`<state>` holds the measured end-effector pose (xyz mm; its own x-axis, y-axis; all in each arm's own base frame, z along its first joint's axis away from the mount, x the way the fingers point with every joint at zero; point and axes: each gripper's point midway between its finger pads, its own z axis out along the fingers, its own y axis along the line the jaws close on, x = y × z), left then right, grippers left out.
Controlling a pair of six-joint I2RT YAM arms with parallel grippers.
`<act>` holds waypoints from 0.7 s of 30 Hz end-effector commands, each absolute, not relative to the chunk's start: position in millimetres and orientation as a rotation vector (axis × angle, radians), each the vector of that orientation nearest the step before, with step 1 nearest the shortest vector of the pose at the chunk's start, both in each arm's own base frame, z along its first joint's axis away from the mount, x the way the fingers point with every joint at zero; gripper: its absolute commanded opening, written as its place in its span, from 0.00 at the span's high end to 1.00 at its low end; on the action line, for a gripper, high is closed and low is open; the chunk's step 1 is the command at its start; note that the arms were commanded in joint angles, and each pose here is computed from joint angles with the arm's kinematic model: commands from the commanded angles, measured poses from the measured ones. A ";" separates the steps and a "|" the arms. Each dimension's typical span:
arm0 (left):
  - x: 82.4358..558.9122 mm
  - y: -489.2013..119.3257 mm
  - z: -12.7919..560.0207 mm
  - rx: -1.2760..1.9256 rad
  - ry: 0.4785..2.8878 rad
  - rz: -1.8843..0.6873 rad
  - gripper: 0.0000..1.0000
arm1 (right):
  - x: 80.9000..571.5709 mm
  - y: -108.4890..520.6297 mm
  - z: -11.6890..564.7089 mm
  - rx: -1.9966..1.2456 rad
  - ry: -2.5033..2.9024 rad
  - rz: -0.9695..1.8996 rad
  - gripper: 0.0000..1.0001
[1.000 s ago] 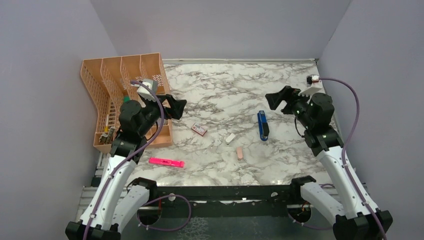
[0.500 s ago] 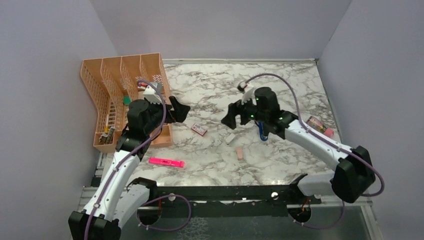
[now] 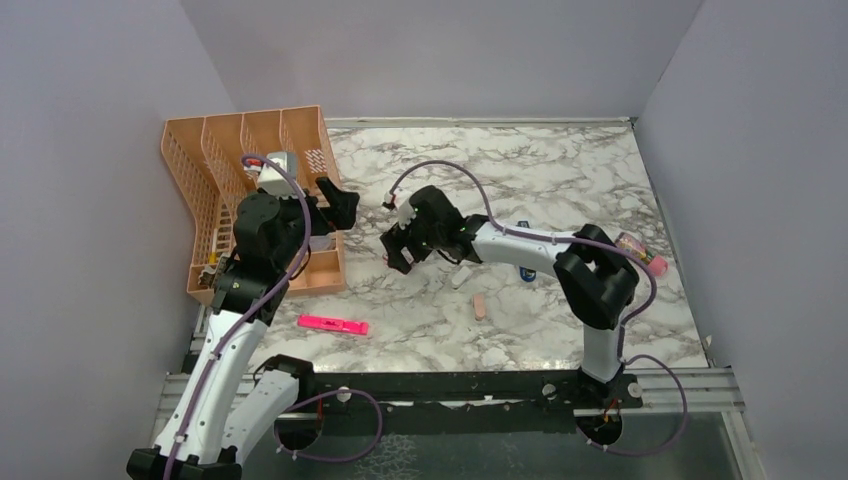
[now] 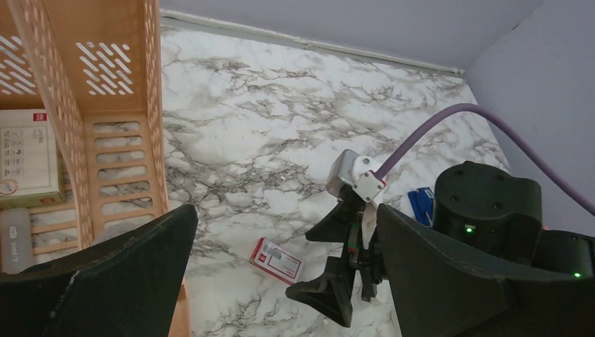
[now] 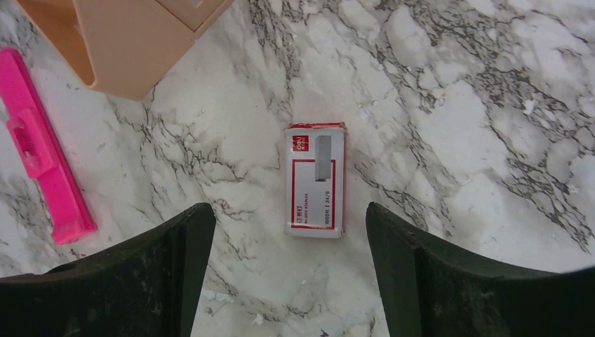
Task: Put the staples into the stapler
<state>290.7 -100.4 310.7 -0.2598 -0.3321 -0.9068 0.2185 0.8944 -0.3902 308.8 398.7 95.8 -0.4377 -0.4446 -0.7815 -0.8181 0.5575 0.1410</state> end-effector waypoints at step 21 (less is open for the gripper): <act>290.8 -117.5 275.3 -0.093 1.810 -0.636 0.02 | 316.0 397.3 9.3 -1.189 2.209 0.400 0.41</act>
<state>291.4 -109.0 275.3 -0.3310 -0.3614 -0.8717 0.2120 0.8716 -0.4419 314.1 402.9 25.8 -0.4287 -0.6024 -0.6733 -0.8291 0.5583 0.0283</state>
